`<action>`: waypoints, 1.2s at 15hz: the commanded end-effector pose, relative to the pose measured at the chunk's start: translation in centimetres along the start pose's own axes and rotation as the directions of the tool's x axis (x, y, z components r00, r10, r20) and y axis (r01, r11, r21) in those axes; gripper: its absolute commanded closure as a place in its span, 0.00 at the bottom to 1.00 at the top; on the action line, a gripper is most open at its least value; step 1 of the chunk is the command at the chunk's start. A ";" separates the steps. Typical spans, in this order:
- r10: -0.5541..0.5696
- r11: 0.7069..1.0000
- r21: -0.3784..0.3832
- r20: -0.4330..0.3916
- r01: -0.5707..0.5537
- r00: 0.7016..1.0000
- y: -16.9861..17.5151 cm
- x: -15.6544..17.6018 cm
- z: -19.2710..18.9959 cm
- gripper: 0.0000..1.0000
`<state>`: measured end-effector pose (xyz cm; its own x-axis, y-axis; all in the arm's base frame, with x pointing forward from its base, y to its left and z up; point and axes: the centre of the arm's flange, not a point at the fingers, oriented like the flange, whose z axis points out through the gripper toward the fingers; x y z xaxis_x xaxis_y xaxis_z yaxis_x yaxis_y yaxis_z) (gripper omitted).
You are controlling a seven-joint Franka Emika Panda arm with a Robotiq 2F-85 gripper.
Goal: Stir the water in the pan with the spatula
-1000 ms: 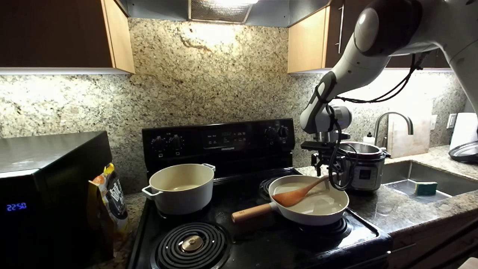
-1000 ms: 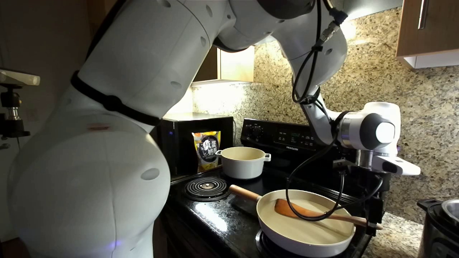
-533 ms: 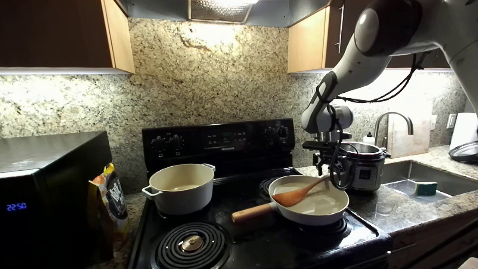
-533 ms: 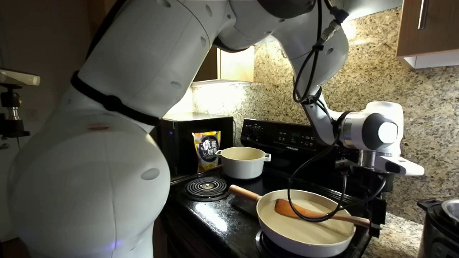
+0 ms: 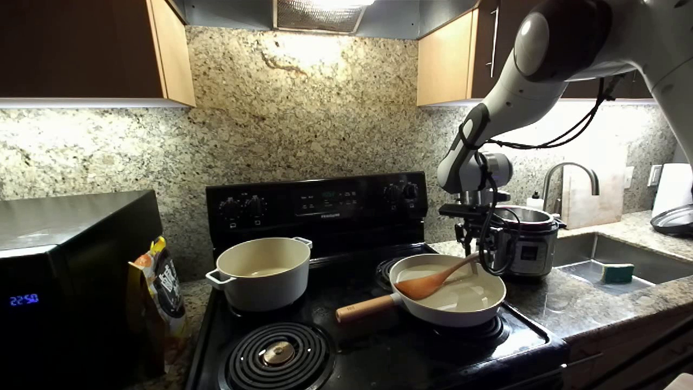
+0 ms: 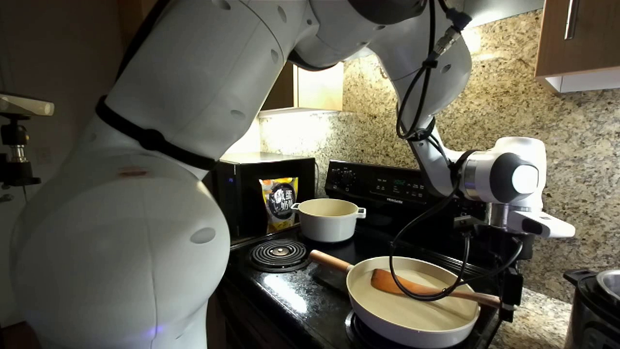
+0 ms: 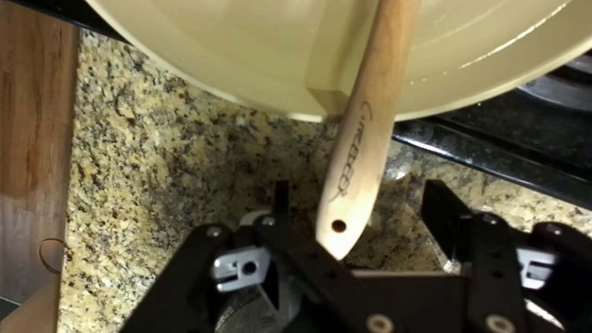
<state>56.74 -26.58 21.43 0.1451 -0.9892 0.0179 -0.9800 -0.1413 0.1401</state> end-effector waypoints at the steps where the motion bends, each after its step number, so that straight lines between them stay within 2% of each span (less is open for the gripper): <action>1: -0.011 0.999 0.031 0.003 0.011 1.000 0.8 -0.1 -0.3 0.55; 7: 0.002 1.000 0.030 -0.015 -0.002 1.000 1.5 0.0 -0.9 0.94; 10: 0.011 0.999 0.033 -0.025 -0.010 1.000 1.9 0.1 -1.2 0.92; 12: 0.016 0.999 0.033 -0.031 -0.015 0.999 2.2 0.2 -1.4 0.99; 13: 0.018 0.999 0.031 -0.034 -0.017 0.999 2.3 0.3 -1.5 0.95; 18: 0.022 0.999 0.029 -0.039 -0.021 0.999 2.4 0.5 -1.7 0.95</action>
<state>56.11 -28.10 22.61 0.1237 -0.9912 0.0468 -0.9853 -0.1171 0.1241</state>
